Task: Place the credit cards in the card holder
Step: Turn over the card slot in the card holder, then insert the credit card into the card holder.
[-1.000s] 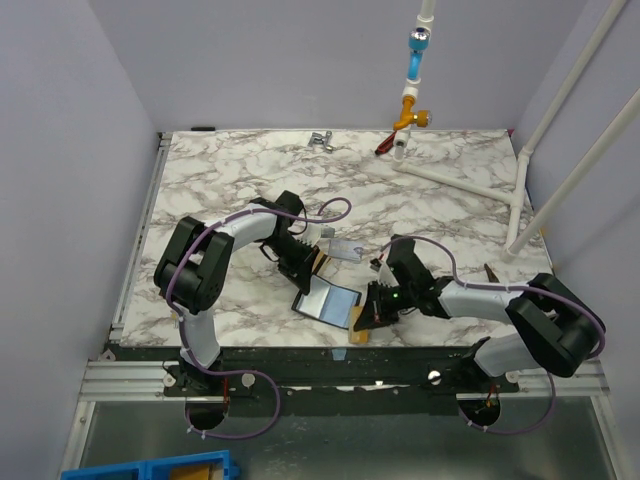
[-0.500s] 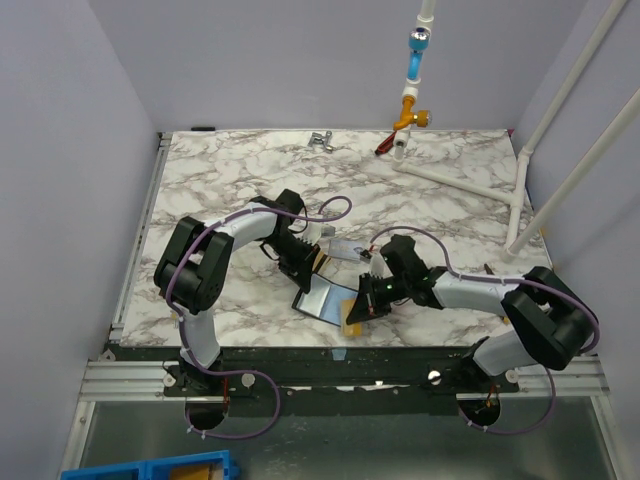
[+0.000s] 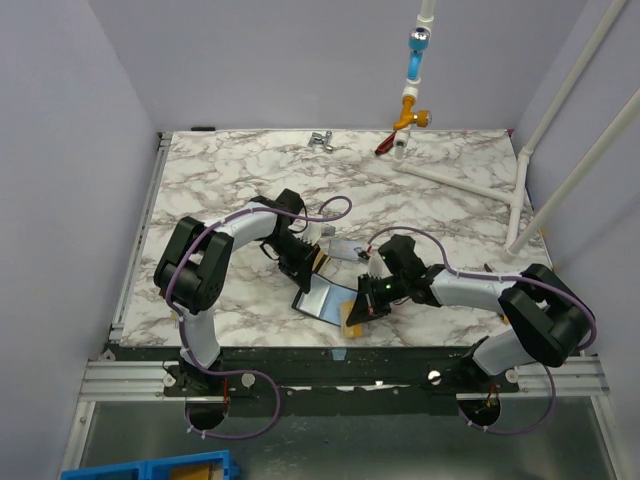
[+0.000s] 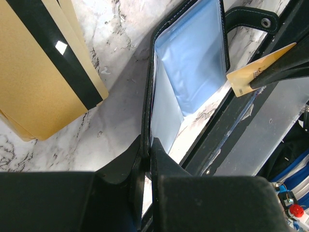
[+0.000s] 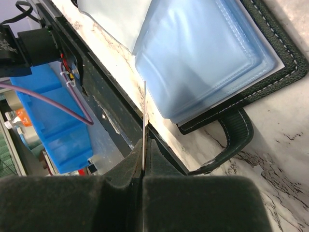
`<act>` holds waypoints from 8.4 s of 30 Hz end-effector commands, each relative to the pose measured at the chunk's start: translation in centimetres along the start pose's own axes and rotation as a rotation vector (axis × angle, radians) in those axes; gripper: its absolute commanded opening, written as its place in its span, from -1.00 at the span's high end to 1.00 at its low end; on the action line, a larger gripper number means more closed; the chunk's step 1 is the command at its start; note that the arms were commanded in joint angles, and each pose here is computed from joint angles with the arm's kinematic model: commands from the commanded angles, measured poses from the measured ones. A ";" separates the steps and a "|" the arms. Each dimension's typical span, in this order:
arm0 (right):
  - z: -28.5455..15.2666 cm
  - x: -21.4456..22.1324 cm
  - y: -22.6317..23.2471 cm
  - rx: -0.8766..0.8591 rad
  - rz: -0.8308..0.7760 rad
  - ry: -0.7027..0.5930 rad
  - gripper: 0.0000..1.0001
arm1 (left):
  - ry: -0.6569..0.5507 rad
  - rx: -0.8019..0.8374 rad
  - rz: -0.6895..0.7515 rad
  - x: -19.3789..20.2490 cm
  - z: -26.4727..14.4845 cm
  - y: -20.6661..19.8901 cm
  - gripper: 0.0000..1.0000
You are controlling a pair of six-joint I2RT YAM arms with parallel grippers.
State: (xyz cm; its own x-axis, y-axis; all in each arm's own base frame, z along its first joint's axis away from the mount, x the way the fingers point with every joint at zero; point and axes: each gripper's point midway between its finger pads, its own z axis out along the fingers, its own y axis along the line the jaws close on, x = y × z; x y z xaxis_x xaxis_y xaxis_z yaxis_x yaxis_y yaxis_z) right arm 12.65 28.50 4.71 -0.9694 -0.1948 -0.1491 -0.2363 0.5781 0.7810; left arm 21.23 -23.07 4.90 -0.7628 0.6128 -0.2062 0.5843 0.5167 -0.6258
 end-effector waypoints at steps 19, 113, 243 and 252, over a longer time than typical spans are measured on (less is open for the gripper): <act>0.2 2.2 -3.6 0.118 0.098 0.044 0.99 | -0.028 -0.016 0.044 -0.6 -1.1 -0.3 0.86; 3.1 -4.9 1.7 -0.090 0.016 0.007 0.99 | -0.079 0.319 -0.026 -1.4 -2.7 -3.8 0.10; 1.8 -5.6 -1.1 0.240 -0.041 -0.056 0.99 | 0.082 -0.410 1.289 2.9 3.0 -2.9 -0.39; 1.8 -5.6 -0.9 0.231 0.004 -0.061 0.99 | 0.128 -0.413 1.272 3.3 3.9 -1.9 -0.05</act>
State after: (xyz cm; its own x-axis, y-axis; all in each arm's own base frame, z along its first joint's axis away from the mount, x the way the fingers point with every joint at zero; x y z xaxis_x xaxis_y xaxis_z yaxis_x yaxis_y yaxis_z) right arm 18.56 30.38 3.50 -0.9654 -0.1695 -0.1982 -0.2567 0.7520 0.6072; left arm 16.60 -23.80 2.92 0.3785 0.8415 -0.3854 0.9225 -0.3087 0.2319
